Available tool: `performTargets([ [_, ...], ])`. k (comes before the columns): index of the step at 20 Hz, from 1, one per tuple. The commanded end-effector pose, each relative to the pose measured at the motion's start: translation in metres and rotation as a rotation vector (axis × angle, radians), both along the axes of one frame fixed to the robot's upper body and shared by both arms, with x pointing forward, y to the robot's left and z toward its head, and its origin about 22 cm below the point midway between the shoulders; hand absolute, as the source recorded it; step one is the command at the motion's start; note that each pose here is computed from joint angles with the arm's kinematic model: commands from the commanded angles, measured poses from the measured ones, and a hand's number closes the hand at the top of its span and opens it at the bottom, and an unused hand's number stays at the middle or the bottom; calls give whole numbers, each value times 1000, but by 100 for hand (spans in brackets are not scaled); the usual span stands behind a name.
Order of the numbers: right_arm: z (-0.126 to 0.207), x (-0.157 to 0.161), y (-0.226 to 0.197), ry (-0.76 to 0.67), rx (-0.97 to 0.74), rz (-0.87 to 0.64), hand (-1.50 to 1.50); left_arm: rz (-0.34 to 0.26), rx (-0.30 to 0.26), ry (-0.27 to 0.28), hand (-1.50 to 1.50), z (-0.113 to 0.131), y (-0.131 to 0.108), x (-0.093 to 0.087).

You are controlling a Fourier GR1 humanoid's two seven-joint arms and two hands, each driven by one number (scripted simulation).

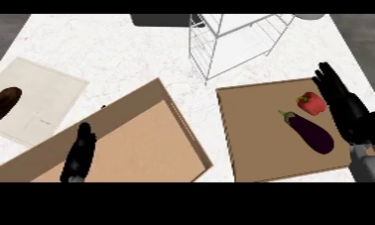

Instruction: Pick the eggplant from the tray and place it in the tiered shelf

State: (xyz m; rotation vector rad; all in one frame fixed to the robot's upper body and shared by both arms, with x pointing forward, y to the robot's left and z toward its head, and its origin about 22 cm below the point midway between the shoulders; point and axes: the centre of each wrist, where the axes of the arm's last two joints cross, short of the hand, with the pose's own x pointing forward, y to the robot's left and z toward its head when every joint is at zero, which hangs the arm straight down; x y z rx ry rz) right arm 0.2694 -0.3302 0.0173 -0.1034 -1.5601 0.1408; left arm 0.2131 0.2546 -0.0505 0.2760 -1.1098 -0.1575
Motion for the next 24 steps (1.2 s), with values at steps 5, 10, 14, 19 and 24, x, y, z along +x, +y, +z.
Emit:
performTargets([
  [5, 106, 37, -53, -252, -226, 267, 150, 93, -124, -14, 0, 45, 16, -64],
  [10, 97, 21, -114, 30, -502, 170, 150, 82, -186, -12, 0, 51, 12, -68],
  [14, 102, 26, -118, -21, -452, 316, -150, 90, -204, 10, 0, 58, 12, -70],
  [19, 118, 28, -120, 22, -476, 546, -150, 129, -205, 22, 0, 56, 15, -76],
  [24, 146, 33, -124, 81, -546, 678, -150, 123, -234, 21, 0, 60, 12, -77],
])
